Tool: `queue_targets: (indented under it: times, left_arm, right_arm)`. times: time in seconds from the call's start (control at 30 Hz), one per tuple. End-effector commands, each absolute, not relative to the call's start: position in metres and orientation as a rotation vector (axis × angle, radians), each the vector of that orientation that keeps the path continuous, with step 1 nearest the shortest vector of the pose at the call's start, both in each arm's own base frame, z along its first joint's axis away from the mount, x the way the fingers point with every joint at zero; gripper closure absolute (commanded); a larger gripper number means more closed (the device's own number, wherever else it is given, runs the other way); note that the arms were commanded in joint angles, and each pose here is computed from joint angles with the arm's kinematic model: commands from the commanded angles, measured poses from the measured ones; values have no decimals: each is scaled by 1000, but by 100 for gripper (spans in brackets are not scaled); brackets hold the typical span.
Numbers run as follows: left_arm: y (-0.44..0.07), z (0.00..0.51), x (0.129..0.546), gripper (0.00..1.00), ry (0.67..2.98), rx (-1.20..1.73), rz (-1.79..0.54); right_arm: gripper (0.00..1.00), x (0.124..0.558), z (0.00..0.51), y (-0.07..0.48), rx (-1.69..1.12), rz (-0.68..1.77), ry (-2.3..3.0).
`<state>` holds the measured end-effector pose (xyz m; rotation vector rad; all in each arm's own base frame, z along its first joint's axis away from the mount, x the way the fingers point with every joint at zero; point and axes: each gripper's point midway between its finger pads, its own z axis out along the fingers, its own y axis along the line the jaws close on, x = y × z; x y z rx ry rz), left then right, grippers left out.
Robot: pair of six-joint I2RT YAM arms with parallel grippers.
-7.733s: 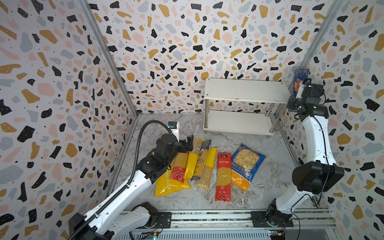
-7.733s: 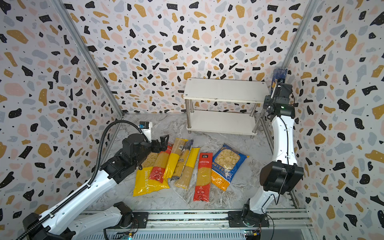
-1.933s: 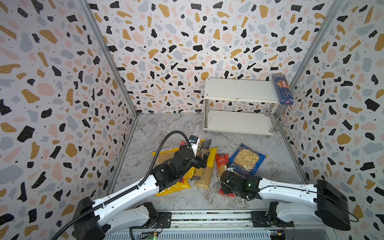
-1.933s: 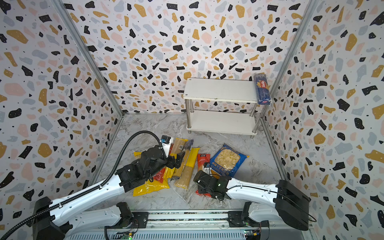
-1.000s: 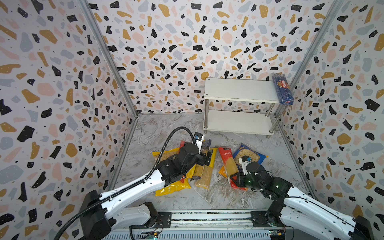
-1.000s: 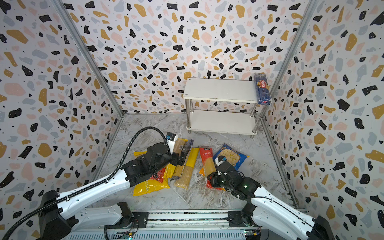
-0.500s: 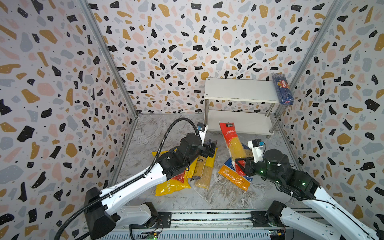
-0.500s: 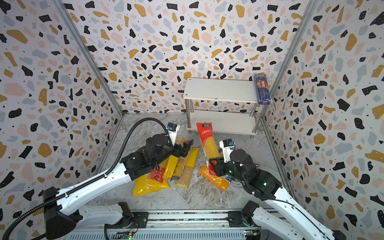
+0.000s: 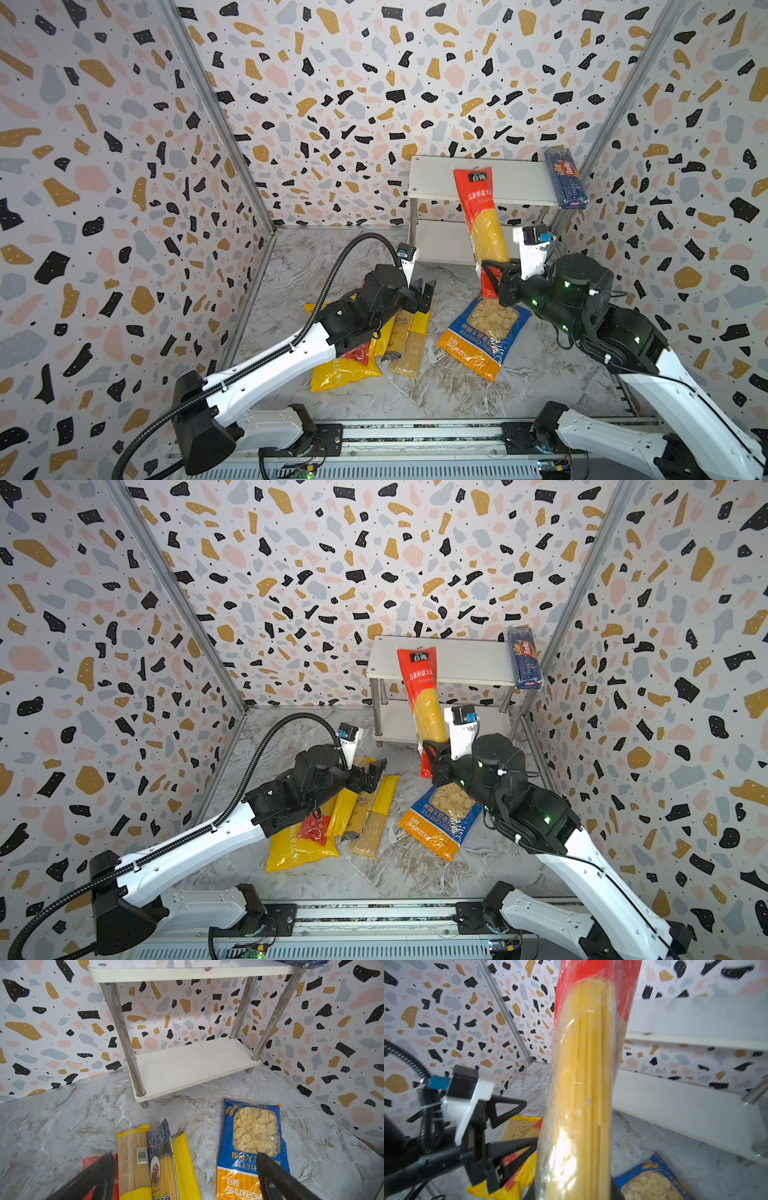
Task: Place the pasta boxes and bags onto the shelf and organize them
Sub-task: 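Lift the red-labelled spaghetti with the right gripper up to the top shelf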
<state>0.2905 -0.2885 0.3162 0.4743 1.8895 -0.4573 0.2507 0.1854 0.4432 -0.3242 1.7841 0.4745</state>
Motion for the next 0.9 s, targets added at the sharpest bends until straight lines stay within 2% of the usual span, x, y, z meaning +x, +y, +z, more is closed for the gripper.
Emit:
queue_targets:
  times: [0.0, 0.13, 0.3, 0.57, 0.87]
  left_arm:
    - [-299, 356, 292, 1, 1782, 473, -509]
    - [-332, 408, 300, 1, 1682, 516, -616]
    - [-364, 447, 307, 1, 1608, 572, -686]
    - [-390, 472, 321, 0, 1555, 608, -691]
    - [-388, 465, 323, 1, 1528, 608, -665]
  right_arm:
    - [95, 268, 564, 153, -185, 308, 1419]
    - [95, 308, 583, 150, -175, 189, 1411]
    - [95, 360, 582, 122, -135, 167, 1451]
    - [95, 435, 555, 74, -99, 198, 1567]
    - [94, 468, 550, 37, -70, 222, 1619]
